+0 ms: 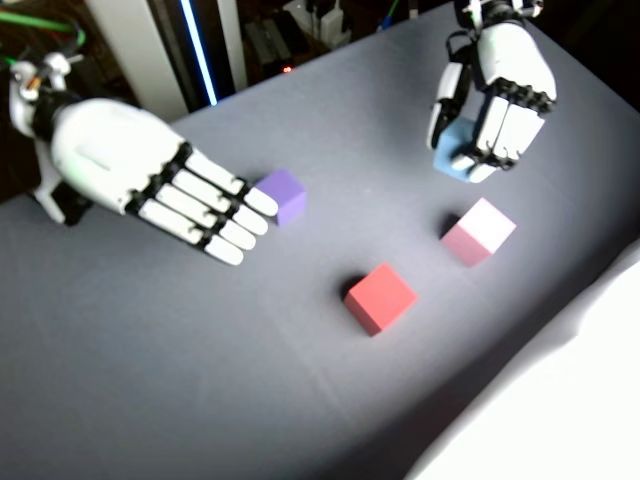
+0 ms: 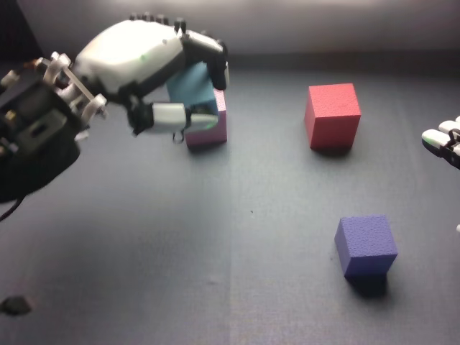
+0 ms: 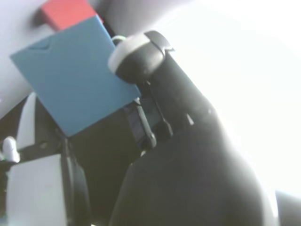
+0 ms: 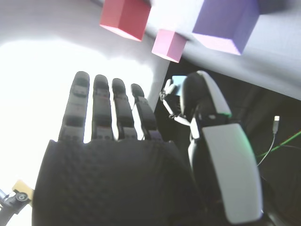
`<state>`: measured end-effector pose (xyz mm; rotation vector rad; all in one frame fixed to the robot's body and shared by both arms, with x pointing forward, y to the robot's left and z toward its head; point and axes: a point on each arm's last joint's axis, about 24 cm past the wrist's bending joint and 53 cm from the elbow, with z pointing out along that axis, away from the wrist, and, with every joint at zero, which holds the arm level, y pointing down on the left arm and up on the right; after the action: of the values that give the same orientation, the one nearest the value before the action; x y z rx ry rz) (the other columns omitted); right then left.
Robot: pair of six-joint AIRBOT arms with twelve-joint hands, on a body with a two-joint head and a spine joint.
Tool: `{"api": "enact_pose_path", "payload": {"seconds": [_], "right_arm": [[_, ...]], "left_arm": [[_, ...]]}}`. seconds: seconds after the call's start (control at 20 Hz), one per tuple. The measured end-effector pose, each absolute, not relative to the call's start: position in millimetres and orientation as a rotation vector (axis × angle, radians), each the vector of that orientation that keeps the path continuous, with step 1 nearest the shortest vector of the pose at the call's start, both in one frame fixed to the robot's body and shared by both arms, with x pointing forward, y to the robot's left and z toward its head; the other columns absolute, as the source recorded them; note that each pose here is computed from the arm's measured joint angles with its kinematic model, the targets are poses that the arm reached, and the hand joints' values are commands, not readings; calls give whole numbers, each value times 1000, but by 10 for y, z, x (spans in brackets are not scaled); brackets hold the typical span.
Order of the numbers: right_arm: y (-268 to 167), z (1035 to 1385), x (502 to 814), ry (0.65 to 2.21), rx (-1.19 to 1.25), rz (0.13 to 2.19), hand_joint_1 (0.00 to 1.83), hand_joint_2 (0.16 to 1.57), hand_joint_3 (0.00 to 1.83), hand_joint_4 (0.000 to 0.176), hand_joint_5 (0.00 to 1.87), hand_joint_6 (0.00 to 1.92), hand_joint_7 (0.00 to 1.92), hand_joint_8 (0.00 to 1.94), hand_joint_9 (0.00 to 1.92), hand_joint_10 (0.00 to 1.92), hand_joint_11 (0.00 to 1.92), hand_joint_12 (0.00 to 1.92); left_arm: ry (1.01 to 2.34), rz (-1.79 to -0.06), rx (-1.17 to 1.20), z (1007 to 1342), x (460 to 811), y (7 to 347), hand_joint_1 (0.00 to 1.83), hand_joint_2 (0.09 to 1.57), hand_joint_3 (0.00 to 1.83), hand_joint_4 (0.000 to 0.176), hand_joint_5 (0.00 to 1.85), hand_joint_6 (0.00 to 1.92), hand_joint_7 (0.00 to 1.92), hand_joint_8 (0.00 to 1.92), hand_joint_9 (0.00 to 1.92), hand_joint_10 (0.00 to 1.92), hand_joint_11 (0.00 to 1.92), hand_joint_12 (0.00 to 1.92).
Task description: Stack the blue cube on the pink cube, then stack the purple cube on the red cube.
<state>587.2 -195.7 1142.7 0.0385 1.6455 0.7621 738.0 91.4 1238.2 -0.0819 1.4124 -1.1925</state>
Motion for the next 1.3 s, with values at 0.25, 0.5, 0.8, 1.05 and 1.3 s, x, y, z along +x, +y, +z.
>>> {"api": "enact_pose_path", "payload": {"seconds": [0.25, 0.5, 0.8, 1.05, 1.3], "right_arm": [[-1955, 11393, 5873, 1652, 43, 764, 615, 1379, 0, 0, 0, 0, 0, 0, 0, 0, 0, 0], [-1961, 11373, 5878, 1656, 46, 764, 615, 1382, 0, 0, 0, 0, 0, 0, 0, 0, 0, 0], [-1957, 11332, 5870, 1666, 64, 778, 708, 1368, 0, 0, 0, 0, 0, 0, 0, 0, 0, 0], [-1952, 11331, 5866, 1666, 63, 780, 646, 1371, 0, 0, 0, 0, 0, 0, 0, 0, 0, 0], [-1955, 11313, 5864, 1670, 64, 780, 639, 1374, 1, 0, 0, 0, 0, 0, 0, 0, 0, 0]], "left_arm": [[1456, -1114, -112, 12417, 7698, 880, 1188, 1279, 0, 0, 669, 1198, 741, 1679, 848, 1832, 926, 1921], [1535, -1058, -202, 12202, 7950, 971, 1185, 1286, 1, 0, 662, 1203, 721, 1701, 846, 1875, 972, 1921], [1583, -1045, -245, 12056, 8051, 929, 1137, 1275, 0, 0, 737, 1299, 661, 1578, 554, 1507, 545, 1921], [1580, -1051, -243, 12079, 8046, 908, 1144, 1263, 0, 0, 788, 1293, 640, 1540, 489, 1536, 376, 1921], [1570, -1059, -237, 12112, 8041, 876, 1144, 1259, 0, 0, 782, 1301, 659, 1508, 535, 1468, 423, 1866]]}}
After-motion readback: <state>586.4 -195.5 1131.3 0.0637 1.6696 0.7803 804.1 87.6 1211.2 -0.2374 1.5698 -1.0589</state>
